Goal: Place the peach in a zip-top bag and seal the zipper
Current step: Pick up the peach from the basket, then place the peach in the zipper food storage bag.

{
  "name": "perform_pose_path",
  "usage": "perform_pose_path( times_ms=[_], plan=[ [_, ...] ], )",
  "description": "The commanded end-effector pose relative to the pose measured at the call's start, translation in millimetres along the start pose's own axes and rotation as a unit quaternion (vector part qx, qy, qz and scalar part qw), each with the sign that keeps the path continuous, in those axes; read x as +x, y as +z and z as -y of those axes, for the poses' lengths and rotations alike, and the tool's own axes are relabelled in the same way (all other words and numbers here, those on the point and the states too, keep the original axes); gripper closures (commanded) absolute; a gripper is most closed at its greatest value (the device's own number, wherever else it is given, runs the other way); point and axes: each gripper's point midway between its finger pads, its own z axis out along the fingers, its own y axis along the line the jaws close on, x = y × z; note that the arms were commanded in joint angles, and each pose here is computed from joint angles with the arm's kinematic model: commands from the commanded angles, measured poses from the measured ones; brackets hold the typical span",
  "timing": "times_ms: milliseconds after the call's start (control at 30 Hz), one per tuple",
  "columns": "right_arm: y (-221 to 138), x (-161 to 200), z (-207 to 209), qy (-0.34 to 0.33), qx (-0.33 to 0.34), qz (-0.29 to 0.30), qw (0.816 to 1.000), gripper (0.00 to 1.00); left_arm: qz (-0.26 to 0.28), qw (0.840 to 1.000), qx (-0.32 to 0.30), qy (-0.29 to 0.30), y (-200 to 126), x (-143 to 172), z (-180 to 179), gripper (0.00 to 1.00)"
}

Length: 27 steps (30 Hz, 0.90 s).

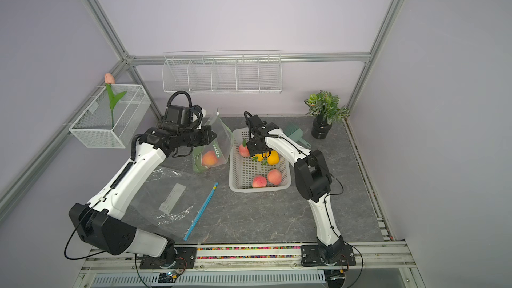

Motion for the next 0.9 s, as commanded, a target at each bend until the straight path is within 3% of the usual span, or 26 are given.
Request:
perform_pose_path(
  times_ms=[0,300,467,667,867],
  plan=[
    [-64,-41,-15,0.037,-0.065,0.106,0.992,0.32,0.012,1.0,0.003,0.001,-4,-4,1,1.0],
    [-174,-71,-37,0.043,-0.165,0.253,0.952,0.33,0.008,1.0,0.002,-0.009,1,-3,-1,1.0],
    [-218,-77,-68,0.012,-0.259,0.287,0.922,0.32,0.001,1.0,0.009,-0.014,7,-1,1,1.0],
    [-221,-74,-110,-0.032,-0.328,0.266,0.906,0.32,0.001,1.0,0.019,-0.016,7,-3,5,1.0],
    [-190,-71,-135,-0.052,-0.332,0.224,0.915,0.32,0.0,1.0,0.025,-0.014,6,-3,7,1.0]
  ],
)
